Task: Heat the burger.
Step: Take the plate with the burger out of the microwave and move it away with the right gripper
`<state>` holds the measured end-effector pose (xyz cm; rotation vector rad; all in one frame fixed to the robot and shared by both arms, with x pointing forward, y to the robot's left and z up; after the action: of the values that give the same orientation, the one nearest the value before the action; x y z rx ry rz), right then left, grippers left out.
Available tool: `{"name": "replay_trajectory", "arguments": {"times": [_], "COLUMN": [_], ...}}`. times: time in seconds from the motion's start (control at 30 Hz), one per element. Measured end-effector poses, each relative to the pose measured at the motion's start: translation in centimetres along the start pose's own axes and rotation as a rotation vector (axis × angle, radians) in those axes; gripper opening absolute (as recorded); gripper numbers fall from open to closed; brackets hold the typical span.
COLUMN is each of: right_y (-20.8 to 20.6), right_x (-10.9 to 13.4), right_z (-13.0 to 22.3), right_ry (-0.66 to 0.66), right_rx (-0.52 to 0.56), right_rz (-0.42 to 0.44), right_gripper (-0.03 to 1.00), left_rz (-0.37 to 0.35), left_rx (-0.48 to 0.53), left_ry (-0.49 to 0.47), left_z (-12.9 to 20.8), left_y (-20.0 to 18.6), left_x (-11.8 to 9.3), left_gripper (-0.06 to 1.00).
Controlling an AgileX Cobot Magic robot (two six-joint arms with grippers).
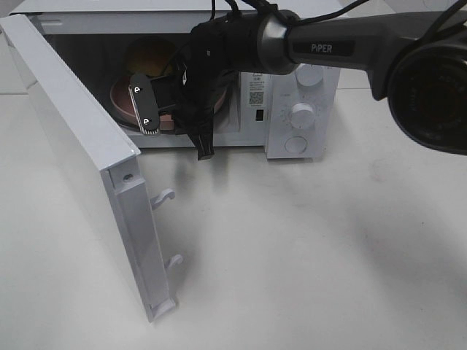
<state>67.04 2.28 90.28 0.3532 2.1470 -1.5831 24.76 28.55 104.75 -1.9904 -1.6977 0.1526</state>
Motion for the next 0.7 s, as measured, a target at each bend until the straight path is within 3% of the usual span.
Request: {"name": "replay_trajectory", "arguments": {"times": [0.7], "right_y": [-3.6], "right_x": [2.2], "right_z": [0.9], "right_ry": [-0.100], "right_rx": [-0.062], "right_rz": [0.057], "right_gripper": [0.09], "left_rz": [0.000], "left_rx": [0.000], "left_ry": [0.000], "left_z": [0.0], "left_y": [0.0], "left_x": [0.0], "left_gripper": [0.98]}}
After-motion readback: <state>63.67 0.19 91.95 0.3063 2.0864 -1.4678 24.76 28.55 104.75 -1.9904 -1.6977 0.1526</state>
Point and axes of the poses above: a point on each arm's last joint axis where the gripper is mounted, y pointing out along that axis toward the gripper, x along the wrist's bending axis when the last joint is at zero, z = x × y, the point moved 2 cm from there along y, pointing out along that axis toward the gripper, and after that the axes turned 14 degrees about y, right-handed, at the moved point
